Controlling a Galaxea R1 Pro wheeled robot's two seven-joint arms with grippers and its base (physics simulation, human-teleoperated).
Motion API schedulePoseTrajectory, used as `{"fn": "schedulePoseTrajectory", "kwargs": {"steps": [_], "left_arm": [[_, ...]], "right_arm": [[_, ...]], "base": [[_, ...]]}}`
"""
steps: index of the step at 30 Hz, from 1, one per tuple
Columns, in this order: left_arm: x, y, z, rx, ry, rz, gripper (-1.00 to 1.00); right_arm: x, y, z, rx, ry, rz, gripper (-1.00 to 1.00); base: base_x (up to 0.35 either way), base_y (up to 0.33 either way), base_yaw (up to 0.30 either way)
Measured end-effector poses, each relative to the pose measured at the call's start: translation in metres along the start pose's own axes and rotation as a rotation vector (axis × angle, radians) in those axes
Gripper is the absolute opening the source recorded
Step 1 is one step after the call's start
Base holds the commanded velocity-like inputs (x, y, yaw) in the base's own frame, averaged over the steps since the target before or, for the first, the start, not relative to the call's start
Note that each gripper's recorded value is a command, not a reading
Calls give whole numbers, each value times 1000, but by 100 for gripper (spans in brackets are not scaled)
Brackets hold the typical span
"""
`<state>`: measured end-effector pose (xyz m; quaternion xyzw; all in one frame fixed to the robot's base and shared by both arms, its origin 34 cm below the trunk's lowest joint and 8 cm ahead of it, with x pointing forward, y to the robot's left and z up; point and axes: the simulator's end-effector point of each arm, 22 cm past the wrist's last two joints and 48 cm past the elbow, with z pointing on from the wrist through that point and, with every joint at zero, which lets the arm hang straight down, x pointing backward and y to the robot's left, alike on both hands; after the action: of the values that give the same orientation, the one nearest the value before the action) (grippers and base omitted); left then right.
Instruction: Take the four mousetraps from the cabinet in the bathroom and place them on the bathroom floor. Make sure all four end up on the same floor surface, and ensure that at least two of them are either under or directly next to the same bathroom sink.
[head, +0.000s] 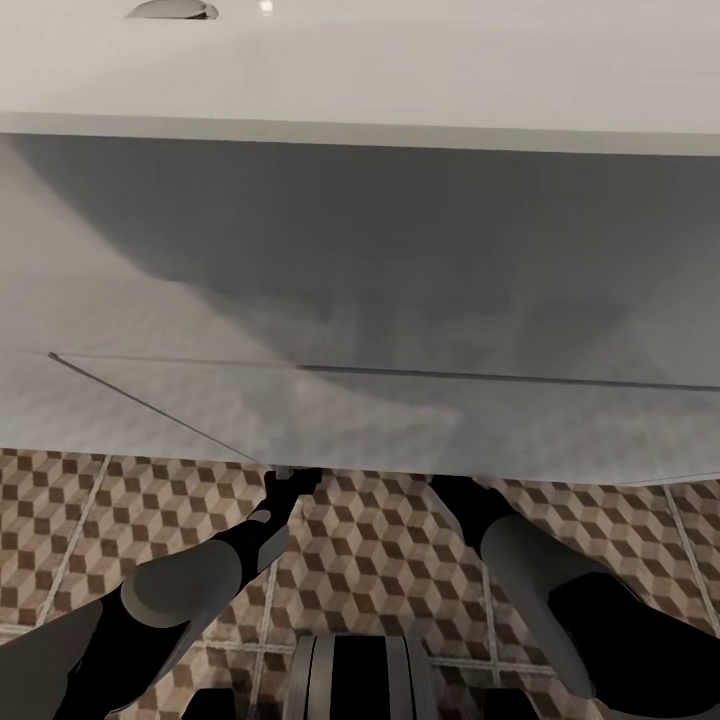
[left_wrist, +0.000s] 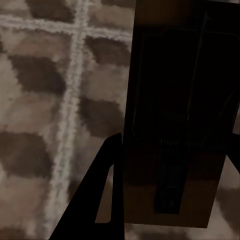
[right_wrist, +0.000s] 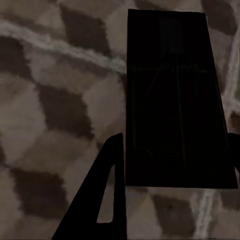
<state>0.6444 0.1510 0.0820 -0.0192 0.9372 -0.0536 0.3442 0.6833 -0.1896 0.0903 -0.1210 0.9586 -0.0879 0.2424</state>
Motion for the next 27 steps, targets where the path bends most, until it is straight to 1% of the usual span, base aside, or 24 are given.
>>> {"fn": "schedulePoseTrajectory", "kwargs": {"steps": [4, 7, 20, 27], "left_arm": [[0, -1, 0, 1, 1, 0, -100], [0, -1, 0, 1, 1, -1, -100], [1, -1, 0, 2, 6, 1, -100], [-10, -2, 4, 0, -8, -2, -100]], "right_arm": [[13, 6, -1, -17, 66, -12, -100], [17, 6, -2, -19, 86, -15, -100], [18, 7, -2, -20, 92, -14, -100], [18, 10, -3, -23, 92, -13, -100]], "base": [[0, 0, 0], [0, 0, 0], [0, 0, 0], [0, 0, 0]]}}
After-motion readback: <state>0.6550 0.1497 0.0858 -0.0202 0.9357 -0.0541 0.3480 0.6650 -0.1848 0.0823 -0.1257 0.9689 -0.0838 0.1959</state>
